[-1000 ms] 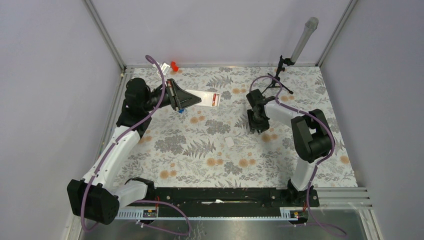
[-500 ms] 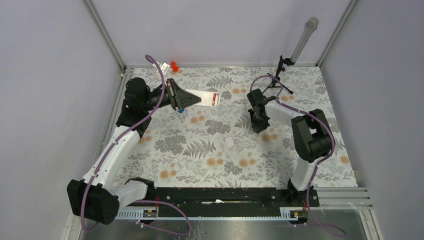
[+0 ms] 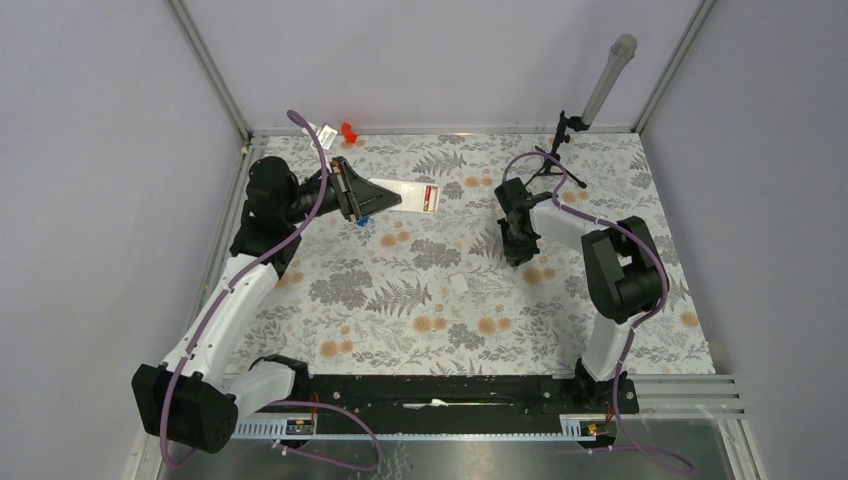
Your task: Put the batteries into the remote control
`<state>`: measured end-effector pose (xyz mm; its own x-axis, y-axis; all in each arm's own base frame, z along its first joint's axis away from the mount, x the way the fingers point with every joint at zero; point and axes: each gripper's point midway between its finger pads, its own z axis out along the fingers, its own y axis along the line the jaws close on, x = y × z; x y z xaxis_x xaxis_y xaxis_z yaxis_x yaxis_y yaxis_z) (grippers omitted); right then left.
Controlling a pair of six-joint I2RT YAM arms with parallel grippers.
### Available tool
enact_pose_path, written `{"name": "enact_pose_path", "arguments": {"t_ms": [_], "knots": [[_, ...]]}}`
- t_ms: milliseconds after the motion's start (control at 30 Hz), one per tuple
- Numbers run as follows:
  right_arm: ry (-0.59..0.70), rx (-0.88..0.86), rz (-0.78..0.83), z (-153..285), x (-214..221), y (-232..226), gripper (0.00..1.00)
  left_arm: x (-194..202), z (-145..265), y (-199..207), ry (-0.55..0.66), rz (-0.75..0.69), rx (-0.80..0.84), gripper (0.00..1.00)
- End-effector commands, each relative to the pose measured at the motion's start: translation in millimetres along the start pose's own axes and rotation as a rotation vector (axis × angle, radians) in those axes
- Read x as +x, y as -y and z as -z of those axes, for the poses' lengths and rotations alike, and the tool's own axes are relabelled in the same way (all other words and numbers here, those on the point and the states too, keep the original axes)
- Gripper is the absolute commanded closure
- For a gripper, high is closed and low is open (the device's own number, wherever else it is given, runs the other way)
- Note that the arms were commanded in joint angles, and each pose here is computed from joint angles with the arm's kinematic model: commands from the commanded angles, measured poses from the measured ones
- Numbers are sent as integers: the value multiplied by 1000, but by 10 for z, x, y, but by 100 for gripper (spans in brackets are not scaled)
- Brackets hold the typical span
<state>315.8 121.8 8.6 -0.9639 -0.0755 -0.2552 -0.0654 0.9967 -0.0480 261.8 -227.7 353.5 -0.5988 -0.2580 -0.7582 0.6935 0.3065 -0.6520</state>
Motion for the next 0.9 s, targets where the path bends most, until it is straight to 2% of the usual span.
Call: {"name": "enact_pose_path", "arguments": {"t_ms": [0, 133, 300, 533, 667, 767, 867], "knots": [[102, -27, -41, 288, -271, -32, 82, -220, 52, 196, 71, -87, 24, 100], [234, -122, -74, 756, -569, -162, 85, -200, 24, 76, 86, -29, -13, 100], [309, -362, -138, 1406, -717, -502, 85, -68, -98, -261, 96, 156, -81, 100], [270, -684, -184, 2136, -515, -897, 85, 326, -374, -505, 22, 332, -101, 100], [204, -810, -196, 2389, -369, -1038, 85, 525, -518, -654, 16, 453, -111, 100], [145, -860, -197, 2478, -251, -1147, 86, 648, -577, -776, 39, 515, -125, 100], [123, -834, -191, 2481, -191, -1200, 85, 746, -613, -831, 51, 552, -121, 100]]}}
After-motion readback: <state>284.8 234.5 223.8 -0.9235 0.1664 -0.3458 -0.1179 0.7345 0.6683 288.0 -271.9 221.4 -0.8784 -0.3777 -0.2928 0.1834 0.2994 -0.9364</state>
